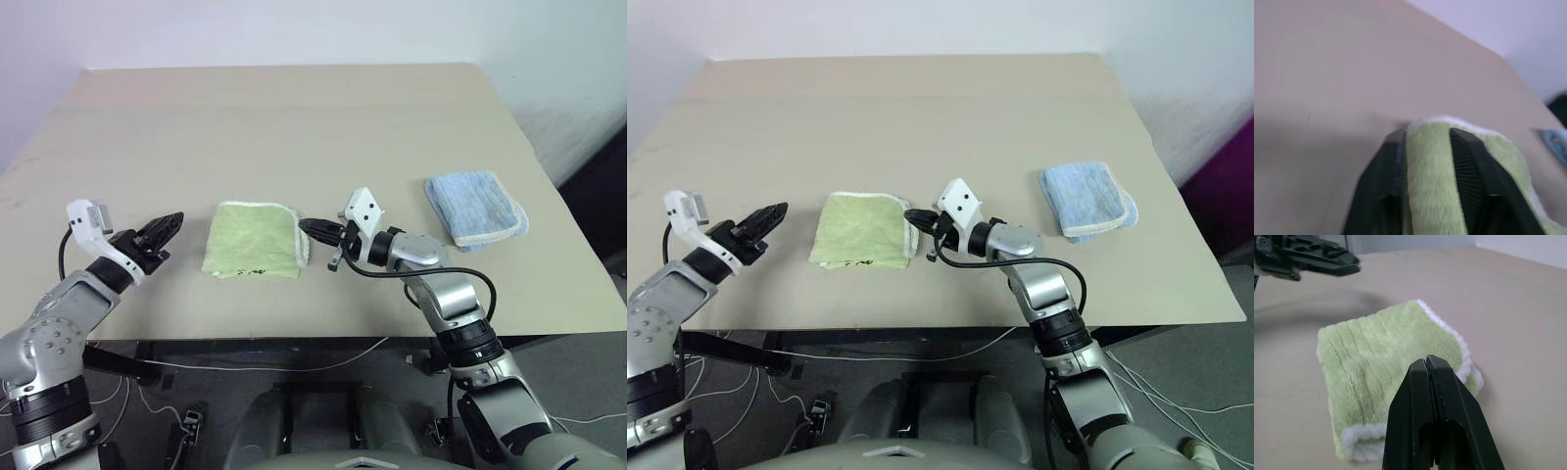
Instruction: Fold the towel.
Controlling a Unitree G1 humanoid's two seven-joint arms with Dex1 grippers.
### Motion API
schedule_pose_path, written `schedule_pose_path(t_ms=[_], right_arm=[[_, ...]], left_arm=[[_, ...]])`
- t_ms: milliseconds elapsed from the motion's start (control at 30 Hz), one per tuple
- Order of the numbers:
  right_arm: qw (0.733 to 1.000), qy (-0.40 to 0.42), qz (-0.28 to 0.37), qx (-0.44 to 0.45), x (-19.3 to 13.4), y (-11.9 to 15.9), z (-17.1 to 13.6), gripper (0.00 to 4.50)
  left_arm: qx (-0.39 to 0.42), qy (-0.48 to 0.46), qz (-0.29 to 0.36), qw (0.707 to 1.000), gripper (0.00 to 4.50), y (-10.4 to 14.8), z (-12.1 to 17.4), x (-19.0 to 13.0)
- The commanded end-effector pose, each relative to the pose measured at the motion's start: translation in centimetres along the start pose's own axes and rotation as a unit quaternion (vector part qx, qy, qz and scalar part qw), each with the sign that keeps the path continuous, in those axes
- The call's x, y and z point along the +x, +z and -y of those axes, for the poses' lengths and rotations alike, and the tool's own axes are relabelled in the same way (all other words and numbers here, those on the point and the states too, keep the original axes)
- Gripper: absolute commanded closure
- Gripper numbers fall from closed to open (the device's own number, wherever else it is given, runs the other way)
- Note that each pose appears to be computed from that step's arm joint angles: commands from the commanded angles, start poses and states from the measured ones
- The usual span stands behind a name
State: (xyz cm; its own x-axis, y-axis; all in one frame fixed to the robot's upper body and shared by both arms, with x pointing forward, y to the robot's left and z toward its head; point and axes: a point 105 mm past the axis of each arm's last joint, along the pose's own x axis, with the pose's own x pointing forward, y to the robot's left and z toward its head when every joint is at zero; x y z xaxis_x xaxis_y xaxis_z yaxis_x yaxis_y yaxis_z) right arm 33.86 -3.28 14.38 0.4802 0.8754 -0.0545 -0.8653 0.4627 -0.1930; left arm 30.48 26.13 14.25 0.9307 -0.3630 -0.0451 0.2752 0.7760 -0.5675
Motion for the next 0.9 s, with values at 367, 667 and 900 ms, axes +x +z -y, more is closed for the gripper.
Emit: schedule_pose_path(t_ms=[367, 667, 900], right_arm=[[0.999, -0.015, 0.034, -0.017, -0.6, 1.9, 0.1, 4.50], [0.999, -0.024, 0.036, -0.018, -1.2, 2.3, 0.0, 4.50], [0.999, -0.028, 0.038, -0.022, -1.3, 2.7, 0.1, 4.50]], left_arm=[[-0.137, -0.014, -0.108, 0.985, 0.02, -5.2, 0.1, 0.9], [-0.167, -0.076, -0.176, 0.967, 0.02, -8.9, 3.7, 2.3], [-0.177, -0.092, -0.199, 0.960, 0.02, -10.2, 4.7, 2.4]])
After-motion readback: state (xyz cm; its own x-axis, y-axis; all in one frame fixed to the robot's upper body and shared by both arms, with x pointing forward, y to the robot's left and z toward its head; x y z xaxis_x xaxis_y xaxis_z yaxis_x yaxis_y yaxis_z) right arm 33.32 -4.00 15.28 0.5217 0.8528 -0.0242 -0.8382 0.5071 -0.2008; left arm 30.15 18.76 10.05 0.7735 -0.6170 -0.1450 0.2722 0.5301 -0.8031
